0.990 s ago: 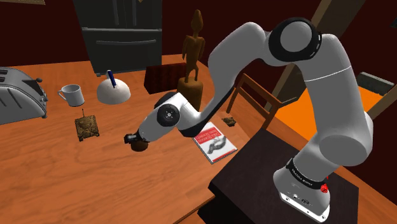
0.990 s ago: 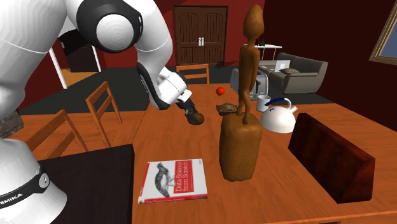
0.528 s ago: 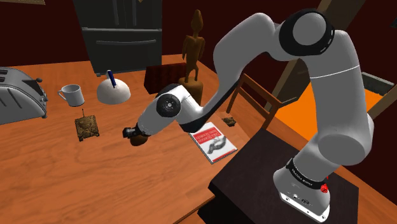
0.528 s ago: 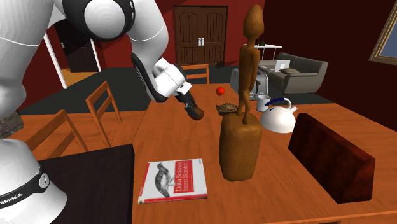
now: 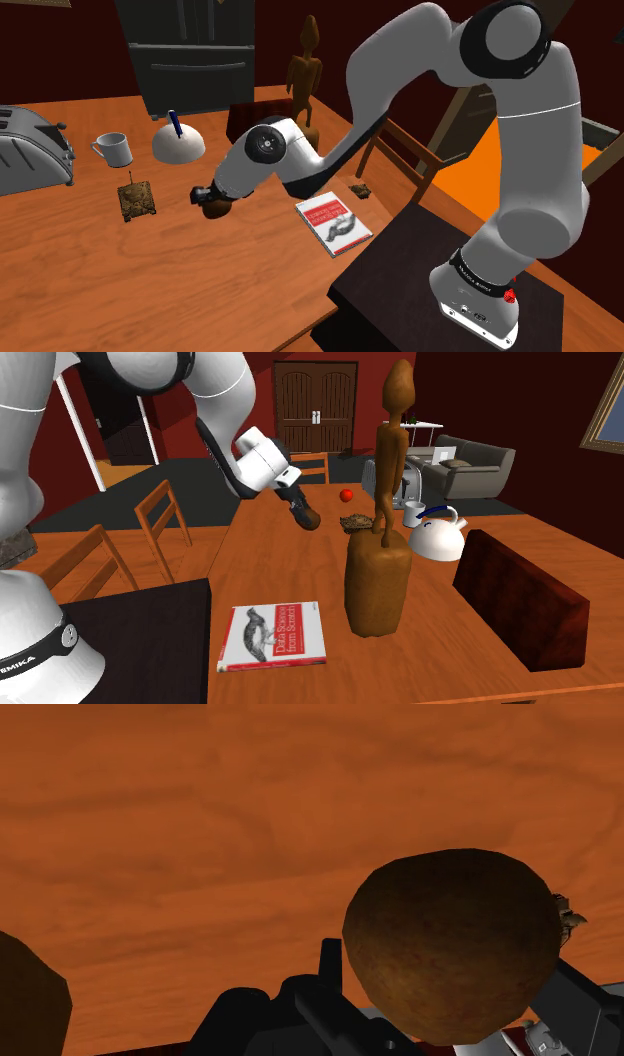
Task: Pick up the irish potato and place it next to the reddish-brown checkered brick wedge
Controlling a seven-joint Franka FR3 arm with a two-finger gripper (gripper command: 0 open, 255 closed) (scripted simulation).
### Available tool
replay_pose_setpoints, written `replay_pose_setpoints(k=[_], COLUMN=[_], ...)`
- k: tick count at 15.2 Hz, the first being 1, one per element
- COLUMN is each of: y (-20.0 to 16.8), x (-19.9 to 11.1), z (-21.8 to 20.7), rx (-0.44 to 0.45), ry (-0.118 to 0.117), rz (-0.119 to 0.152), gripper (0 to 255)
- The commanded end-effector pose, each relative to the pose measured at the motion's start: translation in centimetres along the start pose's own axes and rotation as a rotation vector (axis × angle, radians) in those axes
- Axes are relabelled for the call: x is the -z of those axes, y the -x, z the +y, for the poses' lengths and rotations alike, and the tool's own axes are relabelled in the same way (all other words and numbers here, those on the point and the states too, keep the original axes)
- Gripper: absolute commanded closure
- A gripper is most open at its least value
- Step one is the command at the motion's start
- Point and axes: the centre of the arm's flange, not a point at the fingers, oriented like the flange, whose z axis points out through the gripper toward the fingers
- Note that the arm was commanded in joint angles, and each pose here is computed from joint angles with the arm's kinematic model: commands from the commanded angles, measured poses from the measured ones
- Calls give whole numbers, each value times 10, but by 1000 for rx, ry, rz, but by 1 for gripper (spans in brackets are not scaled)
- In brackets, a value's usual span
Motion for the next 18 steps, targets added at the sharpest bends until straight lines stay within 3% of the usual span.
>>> replay_pose_setpoints(k=[1, 18], y=[-5, -51], x=[8, 83], z=[-2, -20], rx=[0, 0], ry=[0, 0], rz=[0, 0], gripper=[255, 255])
